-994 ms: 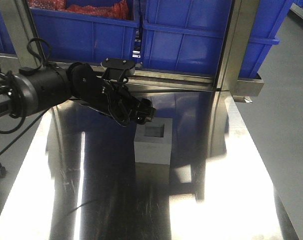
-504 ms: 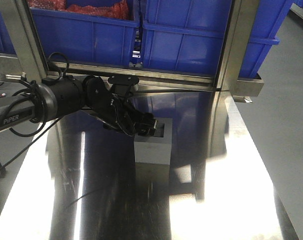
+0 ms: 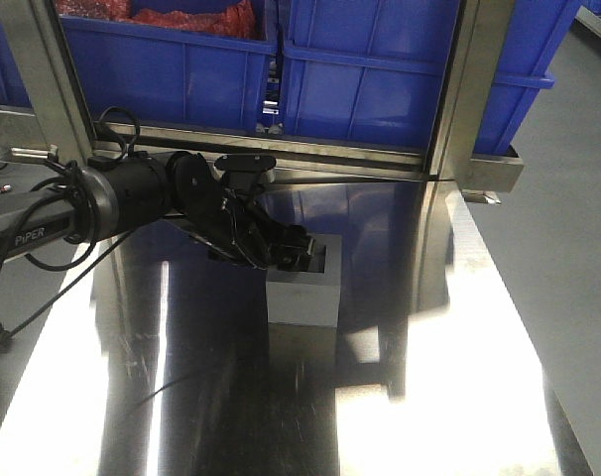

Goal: Sort gray base to blue bin
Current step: 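Close the left gripper on the gray block's rim, then lift the gray block with the left gripper toward the robot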

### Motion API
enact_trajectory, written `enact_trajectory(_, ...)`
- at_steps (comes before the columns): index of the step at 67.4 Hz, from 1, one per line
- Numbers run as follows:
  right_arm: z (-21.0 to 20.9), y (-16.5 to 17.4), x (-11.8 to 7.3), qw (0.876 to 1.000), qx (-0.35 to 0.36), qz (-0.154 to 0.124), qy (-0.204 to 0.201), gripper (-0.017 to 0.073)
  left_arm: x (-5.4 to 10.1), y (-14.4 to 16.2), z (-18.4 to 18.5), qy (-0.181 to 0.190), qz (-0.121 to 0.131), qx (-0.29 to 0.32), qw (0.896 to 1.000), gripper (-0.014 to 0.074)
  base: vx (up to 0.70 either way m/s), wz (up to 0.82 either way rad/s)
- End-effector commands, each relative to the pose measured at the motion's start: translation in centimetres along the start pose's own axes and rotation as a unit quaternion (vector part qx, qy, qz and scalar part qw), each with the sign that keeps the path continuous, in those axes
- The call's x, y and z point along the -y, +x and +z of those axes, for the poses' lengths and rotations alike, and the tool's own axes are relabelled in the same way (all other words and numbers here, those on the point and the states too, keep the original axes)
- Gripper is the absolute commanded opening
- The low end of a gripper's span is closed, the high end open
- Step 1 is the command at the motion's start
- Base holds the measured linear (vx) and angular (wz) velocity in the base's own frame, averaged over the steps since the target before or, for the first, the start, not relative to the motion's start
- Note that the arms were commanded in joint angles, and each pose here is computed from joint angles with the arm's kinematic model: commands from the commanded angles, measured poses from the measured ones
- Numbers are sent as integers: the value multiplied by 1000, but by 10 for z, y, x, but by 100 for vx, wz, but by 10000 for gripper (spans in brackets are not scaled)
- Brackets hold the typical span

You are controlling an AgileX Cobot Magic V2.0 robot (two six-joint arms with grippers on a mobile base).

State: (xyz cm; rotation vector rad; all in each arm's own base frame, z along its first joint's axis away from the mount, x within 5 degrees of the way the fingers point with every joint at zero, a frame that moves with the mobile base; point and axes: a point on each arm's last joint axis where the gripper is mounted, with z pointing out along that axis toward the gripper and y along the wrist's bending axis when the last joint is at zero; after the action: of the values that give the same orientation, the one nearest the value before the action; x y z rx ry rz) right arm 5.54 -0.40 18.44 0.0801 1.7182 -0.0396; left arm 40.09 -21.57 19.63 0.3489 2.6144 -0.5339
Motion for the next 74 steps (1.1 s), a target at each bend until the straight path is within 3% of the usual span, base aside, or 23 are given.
enact_trajectory(1, -1, -7, 0, 999, 41, -10, 3, -5, 9, -8, -17, 7, 9, 15, 1000, 533, 0, 0)
enact_trajectory(24, -1, -7, 0, 999, 41, -10, 3, -5, 9, -5, -17, 8, 10, 0, 1000, -11, 0, 0)
enact_trajectory(36, -1, -7, 0, 999, 41, -10, 3, -5, 9, -6, -18, 8, 13, 5, 1000, -8, 0, 0)
enact_trajectory(44, -1, -7, 0, 999, 41, -10, 3, -5, 13, -13, -32, 8, 37, 39, 999, -7, 0, 0)
enact_trajectory(55, -1, -7, 0, 999, 41, -10, 3, -5, 25, -27, -82, 8, 71, 112, 991, -7, 0, 0)
enact_trajectory(65, -1, -7, 0, 999, 41, -10, 3, -5, 34, -32, -139, -1, 96, 210, 973, -7, 0, 0)
enact_trajectory(74, -1, -7, 0, 999, 41, -10, 3, -5, 37, -13, -192, -6, 103, 308, 946, -7, 0, 0)
